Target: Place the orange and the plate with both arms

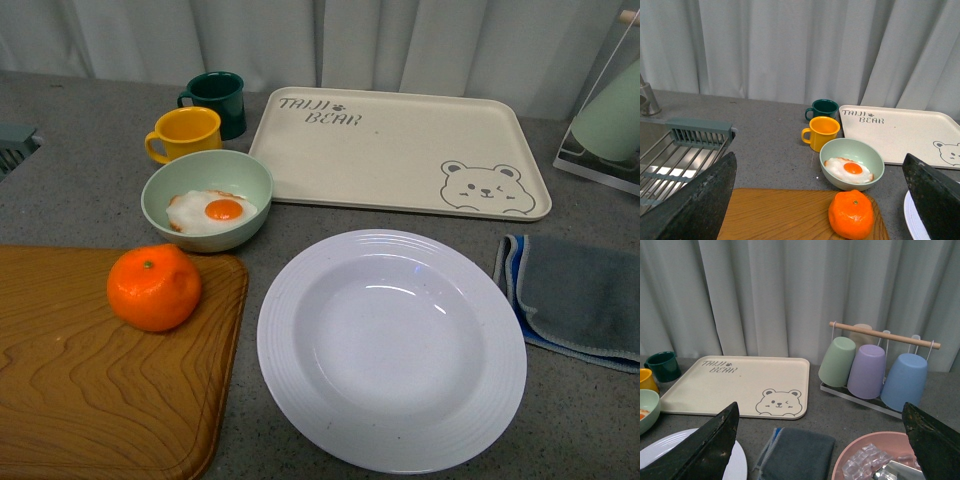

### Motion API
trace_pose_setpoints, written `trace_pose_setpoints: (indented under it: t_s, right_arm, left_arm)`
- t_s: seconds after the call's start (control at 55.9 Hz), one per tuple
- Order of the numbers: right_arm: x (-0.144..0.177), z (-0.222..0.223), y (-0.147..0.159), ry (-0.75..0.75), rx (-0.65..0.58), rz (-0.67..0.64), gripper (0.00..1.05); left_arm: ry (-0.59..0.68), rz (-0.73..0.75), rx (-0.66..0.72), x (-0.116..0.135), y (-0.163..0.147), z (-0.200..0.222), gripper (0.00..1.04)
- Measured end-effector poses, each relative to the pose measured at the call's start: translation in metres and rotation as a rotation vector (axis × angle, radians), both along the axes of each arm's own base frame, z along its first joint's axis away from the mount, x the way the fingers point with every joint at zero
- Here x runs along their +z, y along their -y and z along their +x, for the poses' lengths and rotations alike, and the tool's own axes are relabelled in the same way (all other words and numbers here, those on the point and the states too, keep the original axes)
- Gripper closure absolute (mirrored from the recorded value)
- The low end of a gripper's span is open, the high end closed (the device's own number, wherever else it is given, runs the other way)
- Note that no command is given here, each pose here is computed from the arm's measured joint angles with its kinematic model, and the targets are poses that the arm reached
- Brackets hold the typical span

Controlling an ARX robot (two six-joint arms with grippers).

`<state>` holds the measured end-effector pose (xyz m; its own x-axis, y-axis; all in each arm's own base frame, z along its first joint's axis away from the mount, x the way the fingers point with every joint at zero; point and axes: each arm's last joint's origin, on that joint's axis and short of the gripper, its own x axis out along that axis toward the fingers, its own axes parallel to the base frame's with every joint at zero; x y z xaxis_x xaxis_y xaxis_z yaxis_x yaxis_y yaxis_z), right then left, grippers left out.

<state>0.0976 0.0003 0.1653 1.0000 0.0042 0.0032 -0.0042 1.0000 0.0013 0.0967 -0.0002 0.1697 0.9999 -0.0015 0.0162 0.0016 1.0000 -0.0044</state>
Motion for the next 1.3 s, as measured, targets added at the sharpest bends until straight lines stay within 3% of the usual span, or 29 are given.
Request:
trace_pose_setpoints:
  t_s: [0.93,1.037,1.18,1.305]
  right_arm:
    - [0.000,0.000,0.000,0.000,0.000,0.000,0.09]
    - [0.000,0.000,0.000,0.000,0.000,0.000,0.09]
    - [0.000,0.000,0.000,0.001,0.000,0.000,0.09]
    - [0.000,0.000,0.000,0.001,0.000,0.000,0.09]
  left_arm:
    - [-0.005,-0.003,0.000,0.000,0.000,0.000,0.07]
    - [-0.266,-0.065,0.007,-0.009,0.001,0.008,0.07]
    - [-0.365,-0.104,-0.032,-0.011,0.009,0.036,0.07]
    - [-0.471,-0.154,-0.096,-0.006,0.021,0.089,0.07]
